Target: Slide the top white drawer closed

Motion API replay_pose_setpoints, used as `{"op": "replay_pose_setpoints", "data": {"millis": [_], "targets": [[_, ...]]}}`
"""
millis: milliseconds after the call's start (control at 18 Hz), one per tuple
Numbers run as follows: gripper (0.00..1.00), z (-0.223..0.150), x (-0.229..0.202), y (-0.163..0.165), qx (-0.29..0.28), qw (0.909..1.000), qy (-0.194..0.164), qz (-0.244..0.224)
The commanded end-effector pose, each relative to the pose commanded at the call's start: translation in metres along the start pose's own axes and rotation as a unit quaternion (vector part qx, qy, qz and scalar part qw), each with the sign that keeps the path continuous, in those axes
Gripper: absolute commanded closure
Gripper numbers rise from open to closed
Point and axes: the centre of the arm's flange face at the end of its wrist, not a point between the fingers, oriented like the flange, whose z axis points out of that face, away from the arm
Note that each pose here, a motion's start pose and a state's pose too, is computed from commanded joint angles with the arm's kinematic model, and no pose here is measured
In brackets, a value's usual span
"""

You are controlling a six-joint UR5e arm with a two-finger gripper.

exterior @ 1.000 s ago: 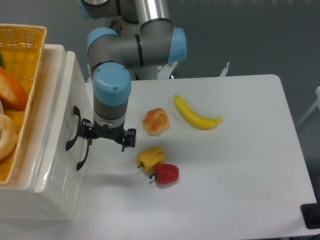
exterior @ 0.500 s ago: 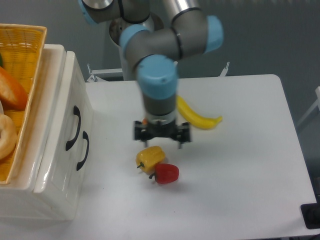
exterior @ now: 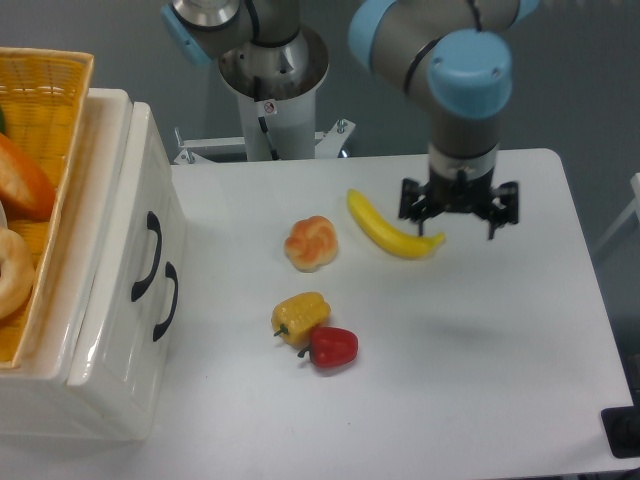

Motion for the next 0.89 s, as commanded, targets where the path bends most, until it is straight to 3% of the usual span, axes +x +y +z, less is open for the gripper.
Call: {"op": "replay_pose_setpoints", "data": {"millis": [333, 889], "targets": [[0.0, -0.021, -0.045, 0.092, -0.023, 0.9982, 0.024, 0.05], [0.0, -0.05, -0.084, 0.252, -0.034, 0.9909, 0.073, 0.108]]}}
